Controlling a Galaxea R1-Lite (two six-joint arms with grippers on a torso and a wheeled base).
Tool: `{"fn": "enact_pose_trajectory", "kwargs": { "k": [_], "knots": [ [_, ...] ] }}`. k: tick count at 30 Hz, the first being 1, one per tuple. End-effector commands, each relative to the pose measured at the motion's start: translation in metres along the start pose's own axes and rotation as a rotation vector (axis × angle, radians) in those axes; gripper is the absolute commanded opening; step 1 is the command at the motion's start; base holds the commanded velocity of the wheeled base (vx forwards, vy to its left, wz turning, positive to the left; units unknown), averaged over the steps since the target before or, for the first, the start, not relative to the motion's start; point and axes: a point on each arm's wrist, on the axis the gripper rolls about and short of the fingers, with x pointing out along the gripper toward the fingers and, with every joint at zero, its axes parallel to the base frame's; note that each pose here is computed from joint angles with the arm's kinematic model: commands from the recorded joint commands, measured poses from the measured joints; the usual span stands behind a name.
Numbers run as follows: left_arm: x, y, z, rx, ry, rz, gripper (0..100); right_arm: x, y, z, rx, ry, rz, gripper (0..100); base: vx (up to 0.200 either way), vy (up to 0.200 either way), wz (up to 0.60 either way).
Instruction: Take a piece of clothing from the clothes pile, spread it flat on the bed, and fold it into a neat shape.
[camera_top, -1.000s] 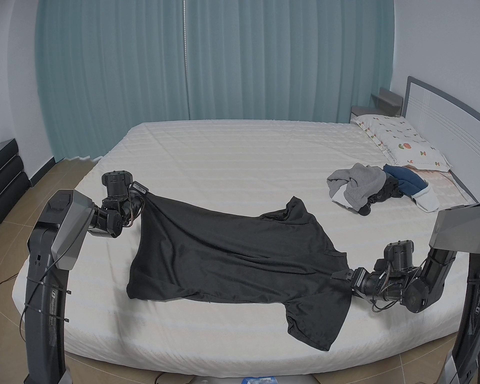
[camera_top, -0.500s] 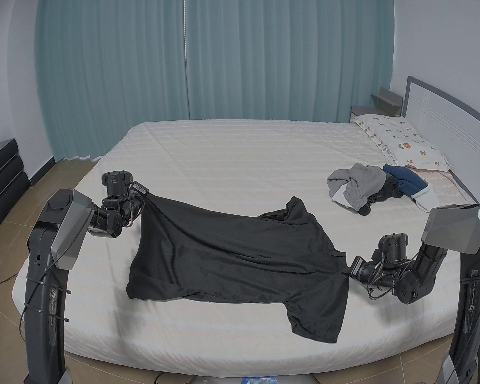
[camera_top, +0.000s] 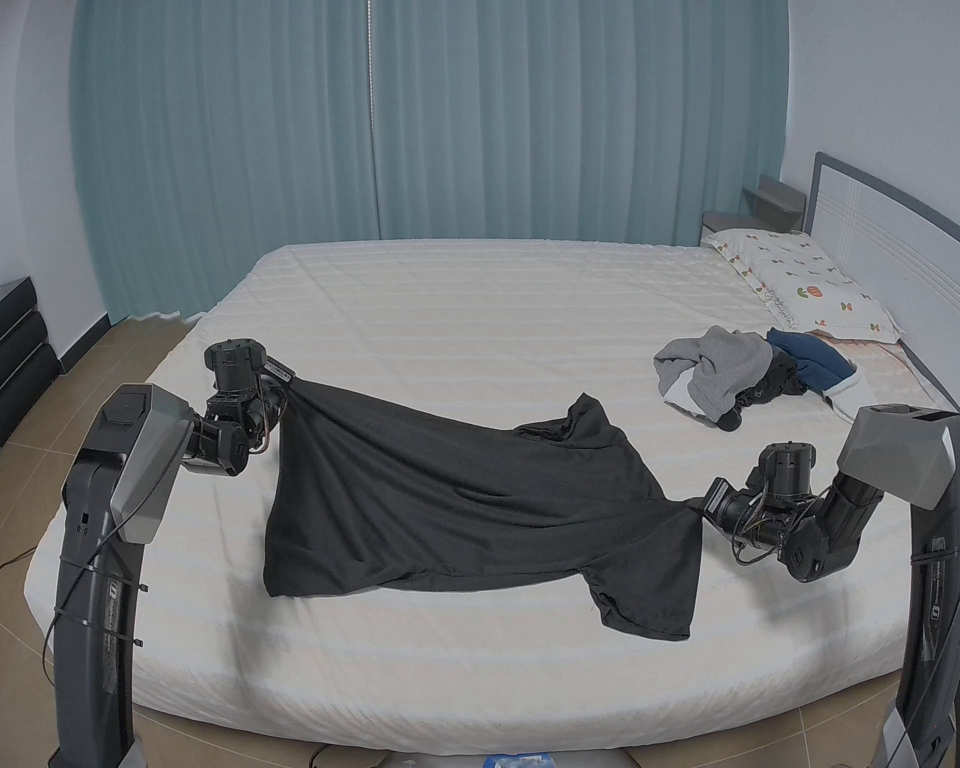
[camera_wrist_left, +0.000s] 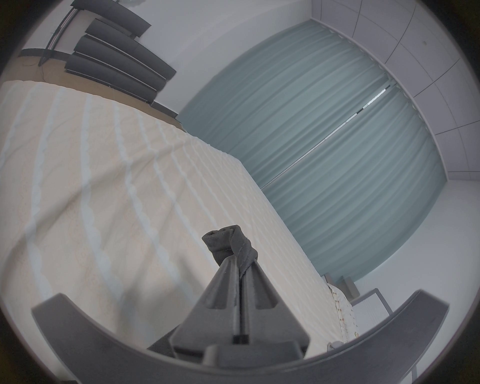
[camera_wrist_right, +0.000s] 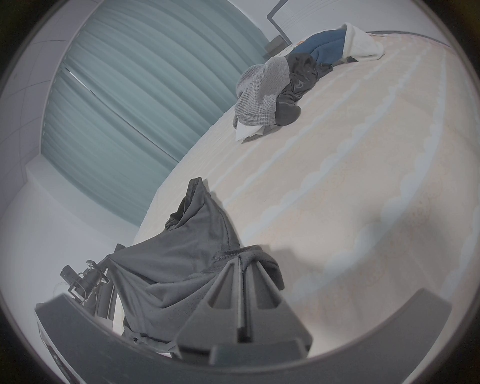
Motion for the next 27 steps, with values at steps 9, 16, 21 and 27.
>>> {"fn": "enact_pose_trajectory", "kwargs": {
  "k": [9, 16, 21, 27],
  "knots": [
    [-0.001, -0.008, 0.01, -0.019, -0.107, -0.024, 0, 0.0, -0.004, 0.007, 0.063, -0.074, 0.029, 0, 0.0, 0.0, 0.0],
    [0.005, 0.006, -0.003, 0.002, -0.081, -0.008, 0, -0.003, -0.008, 0.0, 0.072, -0.079, 0.023, 0, 0.0, 0.0, 0.0],
    [0.01, 0.021, -0.021, 0.093, -0.035, 0.018, 0, -0.005, -0.01, -0.002, 0.072, -0.069, 0.017, 0, 0.0, 0.0, 0.0],
    [0.007, 0.024, -0.026, 0.12, -0.01, 0.041, 100, -0.009, -0.011, -0.006, 0.071, -0.068, 0.018, 0, 0.0, 0.0, 0.0]
  ]
}}
